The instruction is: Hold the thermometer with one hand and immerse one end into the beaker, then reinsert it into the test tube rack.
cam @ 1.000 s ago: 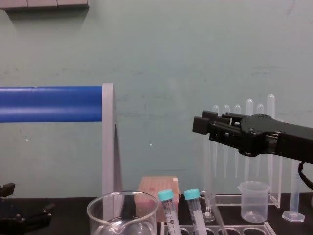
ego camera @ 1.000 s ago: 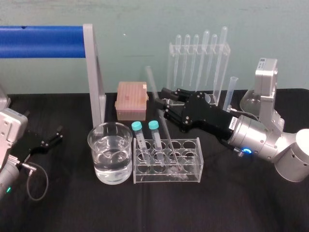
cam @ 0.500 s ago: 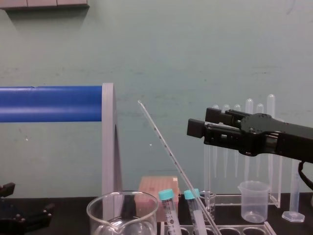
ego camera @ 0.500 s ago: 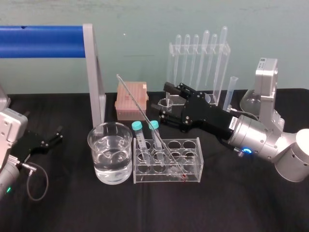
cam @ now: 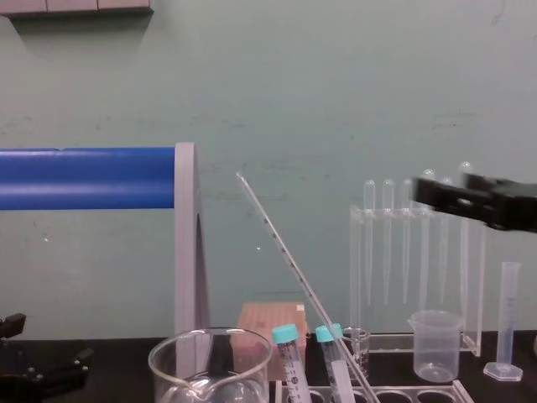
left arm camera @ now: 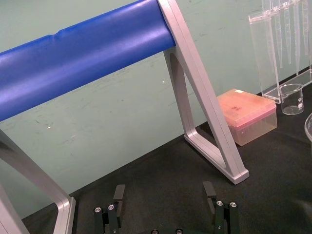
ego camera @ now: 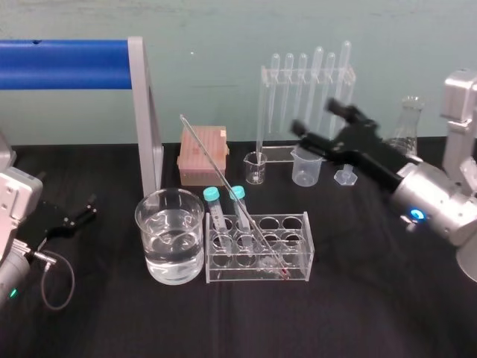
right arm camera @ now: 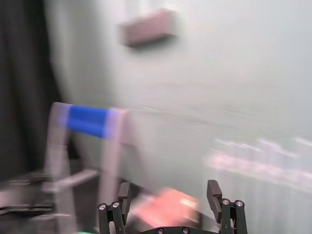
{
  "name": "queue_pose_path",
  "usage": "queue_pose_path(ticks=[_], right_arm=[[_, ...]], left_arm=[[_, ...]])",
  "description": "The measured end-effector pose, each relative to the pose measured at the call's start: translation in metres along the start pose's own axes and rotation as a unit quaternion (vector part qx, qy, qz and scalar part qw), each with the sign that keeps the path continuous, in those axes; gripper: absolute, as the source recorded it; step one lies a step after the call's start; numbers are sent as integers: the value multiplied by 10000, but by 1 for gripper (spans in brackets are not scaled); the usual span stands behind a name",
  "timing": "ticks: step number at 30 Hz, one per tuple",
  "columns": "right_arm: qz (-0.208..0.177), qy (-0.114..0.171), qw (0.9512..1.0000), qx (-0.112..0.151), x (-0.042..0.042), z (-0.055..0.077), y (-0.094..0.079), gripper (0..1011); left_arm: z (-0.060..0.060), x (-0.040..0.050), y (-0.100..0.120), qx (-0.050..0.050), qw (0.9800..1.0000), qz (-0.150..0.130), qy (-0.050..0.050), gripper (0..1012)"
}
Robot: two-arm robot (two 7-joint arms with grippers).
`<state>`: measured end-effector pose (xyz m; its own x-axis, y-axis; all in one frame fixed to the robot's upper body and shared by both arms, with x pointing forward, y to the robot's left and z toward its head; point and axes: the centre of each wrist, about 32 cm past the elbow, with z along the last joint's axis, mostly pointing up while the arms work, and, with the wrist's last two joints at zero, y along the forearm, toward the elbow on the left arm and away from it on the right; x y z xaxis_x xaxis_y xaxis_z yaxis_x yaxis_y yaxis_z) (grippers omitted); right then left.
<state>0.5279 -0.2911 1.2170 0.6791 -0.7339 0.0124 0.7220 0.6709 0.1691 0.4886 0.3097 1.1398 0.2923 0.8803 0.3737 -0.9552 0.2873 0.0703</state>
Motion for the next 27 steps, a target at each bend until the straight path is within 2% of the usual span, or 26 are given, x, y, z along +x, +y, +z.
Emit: queue_pose_path(ticks=[1, 2, 3, 5, 6, 9, 13, 27], right_arm=[[-523, -39, 9985, -141, 14, -6, -78, 1003], [-772, -61, 9967, -242, 19, -22, -120, 1003], [-1229, -107, 9912, -472, 21, -65, -199, 1003], [-1616, -161, 9842, -699, 18, -122, -270, 1003], [-1909, -205, 9771, -914, 7, -186, -329, 1003], [-2234, -233, 9672, -1187, -26, -306, -399, 1003], [-2422, -225, 9606, -1343, -67, -408, -420, 1002], [-2371, -220, 9625, -1299, -52, -376, -415, 1003]], left_arm=[[0, 0, 0, 0, 10000, 0, 0, 1008], [0, 0, 0, -1, 10000, 0, 0, 1008], [0, 0, 0, 0, 10000, 0, 0, 1008], [0, 0, 0, 0, 10000, 0, 0, 1008], [0, 0, 0, 0, 10000, 0, 0, 1008], [0, 0, 0, 0, 10000, 0, 0, 1008], [0, 0, 0, 0, 10000, 0, 0, 1008], [0, 0, 0, 0, 10000, 0, 0, 1008]])
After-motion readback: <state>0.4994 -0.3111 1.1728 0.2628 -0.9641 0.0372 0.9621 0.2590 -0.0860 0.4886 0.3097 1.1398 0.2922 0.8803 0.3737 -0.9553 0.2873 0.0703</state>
